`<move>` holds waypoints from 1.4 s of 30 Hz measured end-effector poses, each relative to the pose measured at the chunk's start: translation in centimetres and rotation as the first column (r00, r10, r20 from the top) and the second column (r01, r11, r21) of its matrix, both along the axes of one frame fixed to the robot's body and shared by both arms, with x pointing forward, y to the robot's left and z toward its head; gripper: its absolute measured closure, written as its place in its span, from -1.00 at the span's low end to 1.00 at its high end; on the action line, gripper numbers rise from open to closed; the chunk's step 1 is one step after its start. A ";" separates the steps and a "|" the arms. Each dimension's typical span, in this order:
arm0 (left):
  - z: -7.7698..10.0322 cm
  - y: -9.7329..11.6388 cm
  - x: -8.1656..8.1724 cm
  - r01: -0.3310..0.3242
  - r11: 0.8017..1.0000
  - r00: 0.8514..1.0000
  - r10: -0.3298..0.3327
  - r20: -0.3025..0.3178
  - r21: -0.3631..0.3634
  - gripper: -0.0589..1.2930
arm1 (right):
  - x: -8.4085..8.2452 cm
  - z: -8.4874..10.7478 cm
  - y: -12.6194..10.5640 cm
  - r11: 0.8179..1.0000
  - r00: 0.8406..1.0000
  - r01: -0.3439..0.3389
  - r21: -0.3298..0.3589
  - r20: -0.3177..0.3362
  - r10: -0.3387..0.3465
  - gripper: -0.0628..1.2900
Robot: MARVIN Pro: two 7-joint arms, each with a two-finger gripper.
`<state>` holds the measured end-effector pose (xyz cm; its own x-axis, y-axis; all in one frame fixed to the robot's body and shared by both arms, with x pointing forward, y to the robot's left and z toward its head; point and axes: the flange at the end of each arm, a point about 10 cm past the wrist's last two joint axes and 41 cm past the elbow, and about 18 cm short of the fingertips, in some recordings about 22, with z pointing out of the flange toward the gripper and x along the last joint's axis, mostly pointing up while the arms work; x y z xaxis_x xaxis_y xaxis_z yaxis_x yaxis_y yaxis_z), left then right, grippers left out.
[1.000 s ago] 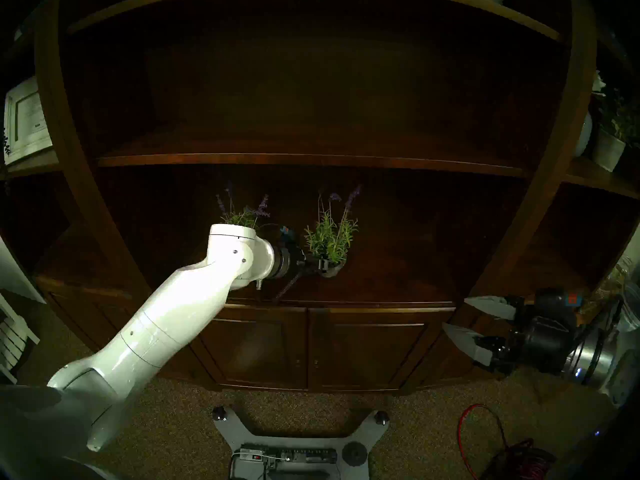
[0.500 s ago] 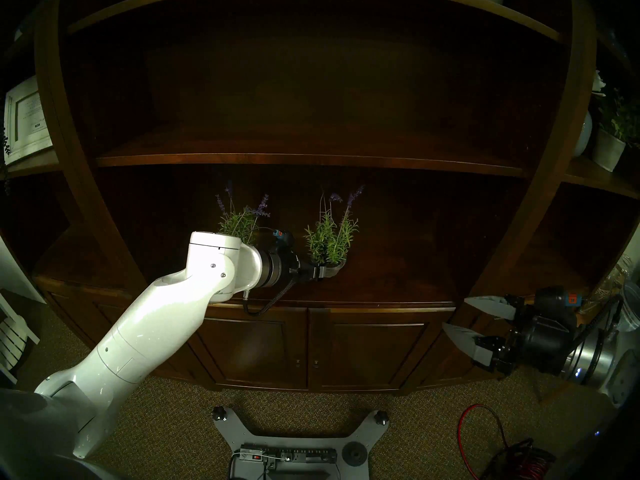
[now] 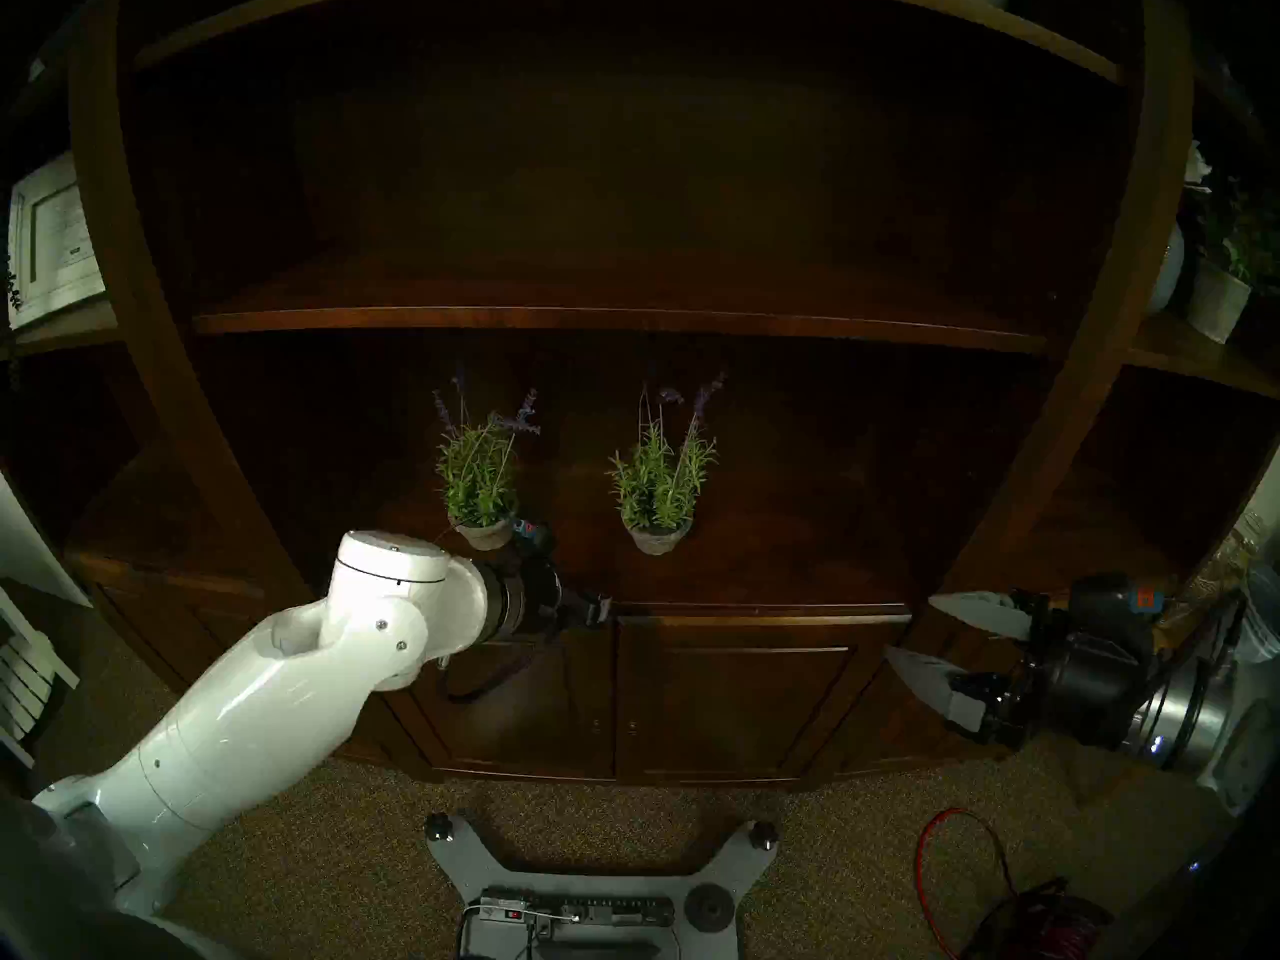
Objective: Place the fake decorative plant upright
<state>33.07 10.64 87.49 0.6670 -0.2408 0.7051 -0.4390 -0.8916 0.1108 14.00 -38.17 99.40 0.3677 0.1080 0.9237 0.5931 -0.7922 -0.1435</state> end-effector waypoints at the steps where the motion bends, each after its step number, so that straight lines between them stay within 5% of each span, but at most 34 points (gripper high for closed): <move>1: 0.0 0.0 -0.2 0.001 1.000 1.000 -0.001 0.000 0.003 -0.88 | 0.0 0.0 0.0 1.000 1.000 0.000 0.000 0.000 0.000 -0.92; 25: 0.8 2.2 -7.9 0.043 0.995 0.998 -0.047 0.049 0.087 -0.88 | 0.0 0.0 0.0 1.000 1.000 0.001 0.000 -0.001 -0.001 -0.92; 42: 0.4 6.2 -9.2 -0.106 0.990 0.986 0.092 0.141 0.090 -0.88 | 0.0 0.0 0.0 1.000 1.000 0.000 0.000 -0.001 0.000 -0.92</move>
